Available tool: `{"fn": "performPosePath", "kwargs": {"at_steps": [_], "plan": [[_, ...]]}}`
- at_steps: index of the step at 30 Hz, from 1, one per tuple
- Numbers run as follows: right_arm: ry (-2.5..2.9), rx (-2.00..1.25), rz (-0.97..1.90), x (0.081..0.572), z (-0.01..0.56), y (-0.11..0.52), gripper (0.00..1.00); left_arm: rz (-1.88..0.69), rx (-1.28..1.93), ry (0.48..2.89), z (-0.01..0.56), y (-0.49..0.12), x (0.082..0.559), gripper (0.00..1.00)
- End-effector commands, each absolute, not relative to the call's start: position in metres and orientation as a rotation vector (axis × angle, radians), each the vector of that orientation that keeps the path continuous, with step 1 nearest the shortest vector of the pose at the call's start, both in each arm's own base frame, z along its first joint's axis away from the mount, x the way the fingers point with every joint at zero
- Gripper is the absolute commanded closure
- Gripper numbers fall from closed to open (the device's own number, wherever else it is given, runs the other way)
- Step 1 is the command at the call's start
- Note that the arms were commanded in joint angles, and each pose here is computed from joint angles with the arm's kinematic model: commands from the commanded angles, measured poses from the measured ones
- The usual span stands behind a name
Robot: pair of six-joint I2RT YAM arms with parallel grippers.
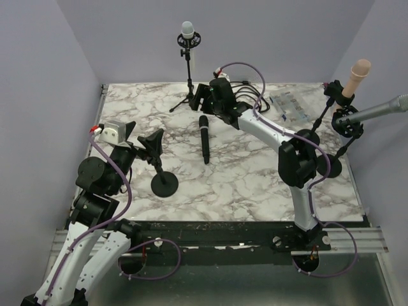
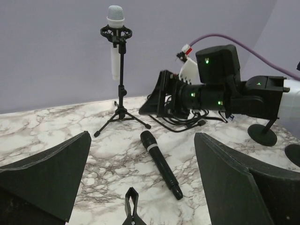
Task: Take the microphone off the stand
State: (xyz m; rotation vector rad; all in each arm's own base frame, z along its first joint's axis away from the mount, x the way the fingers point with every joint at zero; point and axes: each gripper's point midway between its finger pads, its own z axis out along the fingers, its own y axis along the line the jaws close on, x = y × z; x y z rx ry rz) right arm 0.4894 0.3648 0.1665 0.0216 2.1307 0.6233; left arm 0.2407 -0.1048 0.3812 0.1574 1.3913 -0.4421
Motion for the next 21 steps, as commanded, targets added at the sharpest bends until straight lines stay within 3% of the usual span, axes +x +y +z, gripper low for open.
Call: {"fn": "performPosePath", "kwargs": {"at_steps": [1,6,11,21], "plan": [[2.011,0.171,0.917,0.528,0.206,0.381,0.23,-0.434,0.137,1.382,0.382,-0.101,0.242,0.05],[1.899,0.319,1.214,0.558,0.220,0.397,0.16,-0.464,0.164,1.388,0.381,-0.108,0.242,0.05],[1.781,0.416,1.526,0.579,0.223,0.407,0.15,-0.482,0.182,1.371,0.386,-0.110,0.236,0.04],[1.696,0.534,1.755,0.593,0.203,0.417,0.18,-0.494,0.176,1.357,0.390,-0.110,0.232,0.05]]}}
